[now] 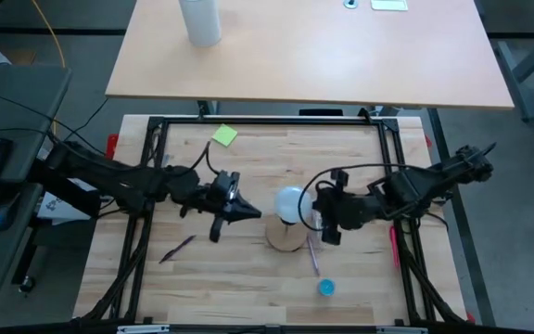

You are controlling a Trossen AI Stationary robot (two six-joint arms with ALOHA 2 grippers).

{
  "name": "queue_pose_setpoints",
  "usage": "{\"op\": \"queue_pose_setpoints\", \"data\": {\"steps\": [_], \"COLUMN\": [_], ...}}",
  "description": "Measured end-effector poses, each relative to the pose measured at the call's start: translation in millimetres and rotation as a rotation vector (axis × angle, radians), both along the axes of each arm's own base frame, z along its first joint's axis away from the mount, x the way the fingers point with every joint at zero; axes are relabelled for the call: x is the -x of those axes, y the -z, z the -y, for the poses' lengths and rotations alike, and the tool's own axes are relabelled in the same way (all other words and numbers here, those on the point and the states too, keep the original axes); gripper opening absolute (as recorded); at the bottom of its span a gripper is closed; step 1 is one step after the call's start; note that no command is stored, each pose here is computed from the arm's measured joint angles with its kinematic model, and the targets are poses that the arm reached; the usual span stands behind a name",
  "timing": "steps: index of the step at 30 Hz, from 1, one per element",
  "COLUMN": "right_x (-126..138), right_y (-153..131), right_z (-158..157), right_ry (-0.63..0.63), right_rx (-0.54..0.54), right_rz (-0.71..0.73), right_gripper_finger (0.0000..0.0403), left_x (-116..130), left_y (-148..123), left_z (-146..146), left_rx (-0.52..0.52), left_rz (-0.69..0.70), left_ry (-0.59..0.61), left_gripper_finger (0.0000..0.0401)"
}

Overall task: Screw lightbulb
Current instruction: Remove the lightbulb from the lamp

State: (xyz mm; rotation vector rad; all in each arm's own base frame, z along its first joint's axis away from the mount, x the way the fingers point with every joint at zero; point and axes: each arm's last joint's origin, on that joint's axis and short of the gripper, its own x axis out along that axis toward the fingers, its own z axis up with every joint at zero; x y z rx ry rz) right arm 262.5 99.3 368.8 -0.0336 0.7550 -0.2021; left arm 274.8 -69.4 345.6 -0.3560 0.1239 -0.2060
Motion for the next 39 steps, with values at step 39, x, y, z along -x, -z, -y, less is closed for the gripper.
{"op": "queue_pose_setpoints", "data": {"steps": [39], "right_x": [-24], "right_y": [-6], "right_z": [-22], "right_ry": [-0.132], "right_rx": [-0.174], "right_rz": [0.175], "right_gripper_finger": [0.0], "left_x": [-66], "left_y": [45], "left_z": [-52], "left_rx": [0.033], "left_rz": [0.053], "left_ry": [-0.233], "left_gripper_finger": [0.0]}}
